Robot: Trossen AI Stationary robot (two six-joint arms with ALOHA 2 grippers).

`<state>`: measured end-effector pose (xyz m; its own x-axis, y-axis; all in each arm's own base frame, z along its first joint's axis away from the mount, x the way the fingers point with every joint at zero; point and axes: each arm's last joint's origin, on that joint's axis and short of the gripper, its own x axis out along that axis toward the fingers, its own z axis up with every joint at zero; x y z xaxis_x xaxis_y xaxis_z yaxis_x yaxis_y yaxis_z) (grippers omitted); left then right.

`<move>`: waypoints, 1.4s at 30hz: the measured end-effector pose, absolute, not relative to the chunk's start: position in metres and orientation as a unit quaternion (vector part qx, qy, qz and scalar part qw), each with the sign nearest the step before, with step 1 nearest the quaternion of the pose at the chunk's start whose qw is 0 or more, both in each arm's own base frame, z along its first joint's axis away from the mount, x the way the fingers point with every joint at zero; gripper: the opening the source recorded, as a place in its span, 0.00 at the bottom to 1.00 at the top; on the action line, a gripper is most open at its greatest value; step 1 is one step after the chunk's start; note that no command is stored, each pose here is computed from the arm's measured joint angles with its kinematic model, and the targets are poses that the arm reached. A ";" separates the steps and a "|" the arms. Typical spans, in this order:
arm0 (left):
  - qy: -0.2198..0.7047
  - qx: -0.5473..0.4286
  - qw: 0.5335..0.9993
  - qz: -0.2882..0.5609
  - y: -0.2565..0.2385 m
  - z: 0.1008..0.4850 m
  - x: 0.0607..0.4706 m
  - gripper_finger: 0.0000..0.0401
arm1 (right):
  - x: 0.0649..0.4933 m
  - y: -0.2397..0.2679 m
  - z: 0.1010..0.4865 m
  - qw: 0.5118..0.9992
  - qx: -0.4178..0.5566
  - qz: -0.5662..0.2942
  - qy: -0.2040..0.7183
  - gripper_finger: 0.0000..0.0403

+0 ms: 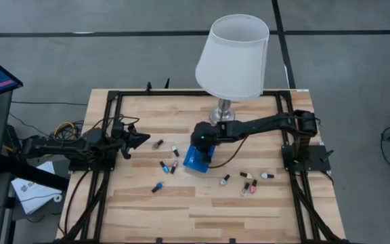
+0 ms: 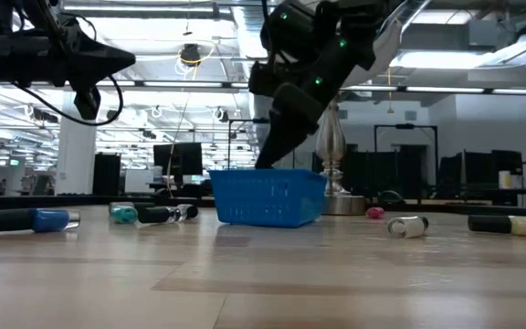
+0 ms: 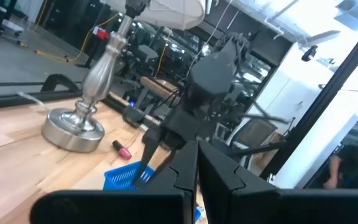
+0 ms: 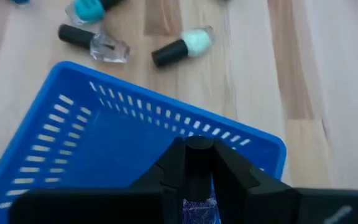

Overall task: Pick & Place Nail Polish
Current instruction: Put the purple nail polish into the blue basket, then put the top right pink nail polish into the blue basket

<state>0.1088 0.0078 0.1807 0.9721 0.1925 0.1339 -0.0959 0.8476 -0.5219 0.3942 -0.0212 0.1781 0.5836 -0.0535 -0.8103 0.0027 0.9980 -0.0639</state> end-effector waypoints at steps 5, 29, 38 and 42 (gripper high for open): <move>-0.097 -0.265 0.956 0.074 0.008 0.182 0.109 0.02 | 0.397 -0.022 0.164 0.883 -0.016 -0.021 0.469 0.12; -0.099 -0.223 0.967 0.073 0.008 0.183 0.108 0.02 | 0.329 -0.051 0.256 0.875 0.016 -0.070 0.478 0.56; -0.100 -0.223 0.967 0.072 0.008 0.183 0.108 0.02 | 0.273 -0.053 0.239 0.821 0.161 -0.167 0.522 0.52; -0.101 -0.224 0.967 0.072 0.008 0.184 0.108 0.02 | 0.258 -0.043 0.220 0.787 0.218 -0.245 0.522 0.51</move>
<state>0.1083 0.0075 0.1835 0.9691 0.1847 0.1632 -0.0941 0.8892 -0.4478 0.2583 -0.0428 0.2205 0.3344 -0.1590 -0.9289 0.6137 0.7848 0.0866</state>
